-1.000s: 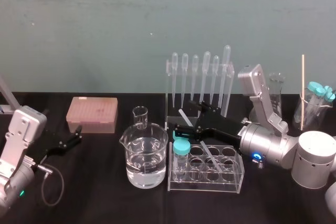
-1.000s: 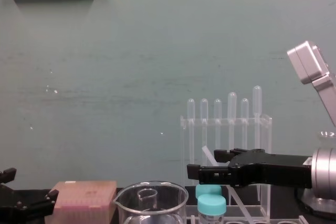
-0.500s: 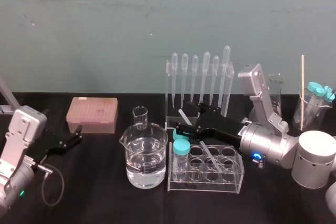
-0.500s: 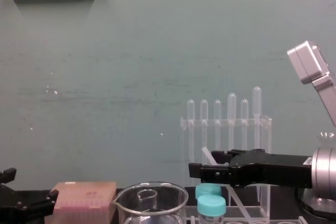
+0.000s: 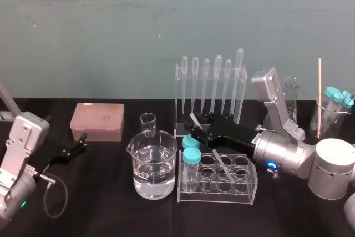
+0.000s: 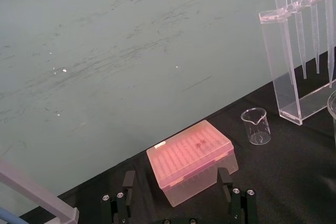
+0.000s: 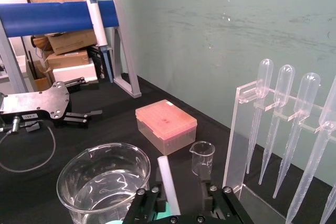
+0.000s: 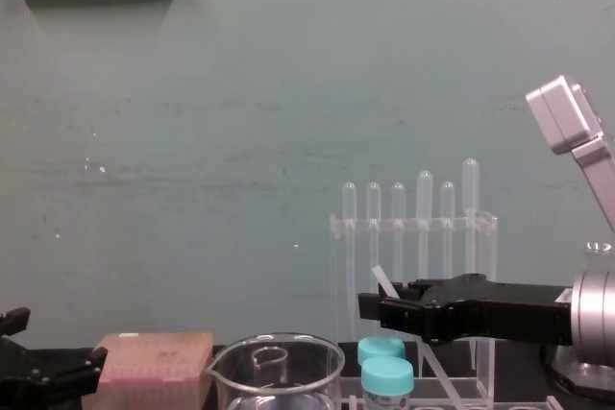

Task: Pick up the stirring rod with one hand, then place it down.

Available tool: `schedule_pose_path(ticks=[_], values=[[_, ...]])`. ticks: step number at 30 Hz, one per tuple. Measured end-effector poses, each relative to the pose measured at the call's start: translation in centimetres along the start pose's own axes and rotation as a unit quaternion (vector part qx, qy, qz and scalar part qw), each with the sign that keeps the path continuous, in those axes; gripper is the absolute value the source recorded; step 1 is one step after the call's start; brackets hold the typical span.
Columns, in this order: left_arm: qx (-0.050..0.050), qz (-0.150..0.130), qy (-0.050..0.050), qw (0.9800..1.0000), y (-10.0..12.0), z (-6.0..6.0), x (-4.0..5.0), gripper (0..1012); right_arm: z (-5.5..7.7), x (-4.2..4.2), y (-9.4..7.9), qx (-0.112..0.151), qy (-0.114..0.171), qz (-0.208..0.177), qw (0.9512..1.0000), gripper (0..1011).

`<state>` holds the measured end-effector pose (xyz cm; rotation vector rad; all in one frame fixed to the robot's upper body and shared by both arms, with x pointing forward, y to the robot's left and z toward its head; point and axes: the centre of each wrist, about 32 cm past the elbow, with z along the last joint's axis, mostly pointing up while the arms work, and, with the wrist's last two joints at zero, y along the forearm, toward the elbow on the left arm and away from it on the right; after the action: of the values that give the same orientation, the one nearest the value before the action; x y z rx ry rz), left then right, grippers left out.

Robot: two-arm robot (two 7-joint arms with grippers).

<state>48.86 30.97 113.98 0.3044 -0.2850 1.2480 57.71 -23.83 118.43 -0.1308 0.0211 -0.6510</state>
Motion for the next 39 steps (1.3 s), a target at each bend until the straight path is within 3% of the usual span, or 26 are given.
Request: schedule_pose_path(ticks=[11, 18, 23, 30, 35, 39], values=[[0.000, 0.000, 0.000, 1.0000, 0.0, 0.0, 0.00, 1000, 0.0, 0.00, 0.0, 0.000, 0.000, 0.000, 1.0000, 82], [0.000, 0.000, 0.000, 1.0000, 0.0, 0.0, 0.00, 1000, -0.1, -0.03, -0.1, 0.001, 0.001, -0.002, 1.0000, 78], [0.000, 0.000, 0.000, 1.0000, 0.0, 0.0, 0.00, 1000, -0.3, -0.16, -0.4, 0.020, -0.004, -0.014, 0.9997, 78], [0.000, 0.000, 0.000, 1.0000, 0.0, 0.0, 0.00, 1000, -0.9, -0.51, -1.1, 0.071, -0.027, -0.030, 0.9966, 77], [0.000, 0.000, 0.000, 1.0000, 0.0, 0.0, 0.00, 1000, -1.4, -1.03, -1.7, 0.125, -0.047, -0.042, 0.9902, 78], [0.000, 0.000, 0.000, 1.0000, 0.0, 0.0, 0.00, 1000, -1.6, -1.30, -2.1, 0.145, -0.047, -0.048, 0.9872, 78]])
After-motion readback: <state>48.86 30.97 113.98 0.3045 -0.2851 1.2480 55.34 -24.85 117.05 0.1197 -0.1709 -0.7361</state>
